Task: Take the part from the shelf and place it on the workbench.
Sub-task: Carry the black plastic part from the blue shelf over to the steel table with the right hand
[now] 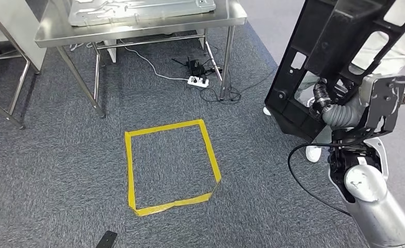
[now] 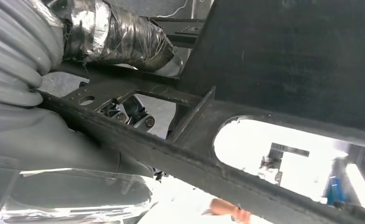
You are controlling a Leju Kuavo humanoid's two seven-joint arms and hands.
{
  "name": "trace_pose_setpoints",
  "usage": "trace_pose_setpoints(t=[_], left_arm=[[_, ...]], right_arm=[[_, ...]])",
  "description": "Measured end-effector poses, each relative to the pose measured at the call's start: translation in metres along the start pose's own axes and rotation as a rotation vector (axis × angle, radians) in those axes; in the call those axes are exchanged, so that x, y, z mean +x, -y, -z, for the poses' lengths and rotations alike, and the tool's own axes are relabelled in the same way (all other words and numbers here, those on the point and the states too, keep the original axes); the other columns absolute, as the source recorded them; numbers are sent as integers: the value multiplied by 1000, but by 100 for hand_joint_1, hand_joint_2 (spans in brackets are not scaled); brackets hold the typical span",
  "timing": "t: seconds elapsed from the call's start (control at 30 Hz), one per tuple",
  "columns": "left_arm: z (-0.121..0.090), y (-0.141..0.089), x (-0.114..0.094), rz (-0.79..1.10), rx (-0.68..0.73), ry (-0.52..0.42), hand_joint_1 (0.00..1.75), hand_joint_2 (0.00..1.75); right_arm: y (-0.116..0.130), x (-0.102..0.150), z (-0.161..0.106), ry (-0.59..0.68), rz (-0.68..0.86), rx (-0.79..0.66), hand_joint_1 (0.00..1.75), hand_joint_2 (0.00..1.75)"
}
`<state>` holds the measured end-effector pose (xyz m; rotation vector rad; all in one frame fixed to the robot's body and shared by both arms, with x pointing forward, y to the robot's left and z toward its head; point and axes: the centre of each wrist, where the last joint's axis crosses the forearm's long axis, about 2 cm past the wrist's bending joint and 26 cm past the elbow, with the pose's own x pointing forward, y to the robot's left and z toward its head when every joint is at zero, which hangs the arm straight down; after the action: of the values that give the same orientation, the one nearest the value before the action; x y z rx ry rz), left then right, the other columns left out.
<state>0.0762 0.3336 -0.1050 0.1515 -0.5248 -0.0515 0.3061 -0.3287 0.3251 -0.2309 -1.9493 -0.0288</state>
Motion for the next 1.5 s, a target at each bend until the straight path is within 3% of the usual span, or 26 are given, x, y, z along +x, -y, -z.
trace_pose_setpoints(t=[0.2, 0.6, 1.5], left_arm=[[0, -3, 0, -2, 5, -7, 0, 175], [0, -4, -1, 5, 7, -11, 0, 175], [0, -5, -2, 8, 10, -19, 0, 175]], right_arm=[[1, 0, 6, -7, -18, -34, 175, 175], [1, 2, 7, 95, -98, -114, 175, 175], [-3, 6, 10, 68, -131, -41, 175, 175]])
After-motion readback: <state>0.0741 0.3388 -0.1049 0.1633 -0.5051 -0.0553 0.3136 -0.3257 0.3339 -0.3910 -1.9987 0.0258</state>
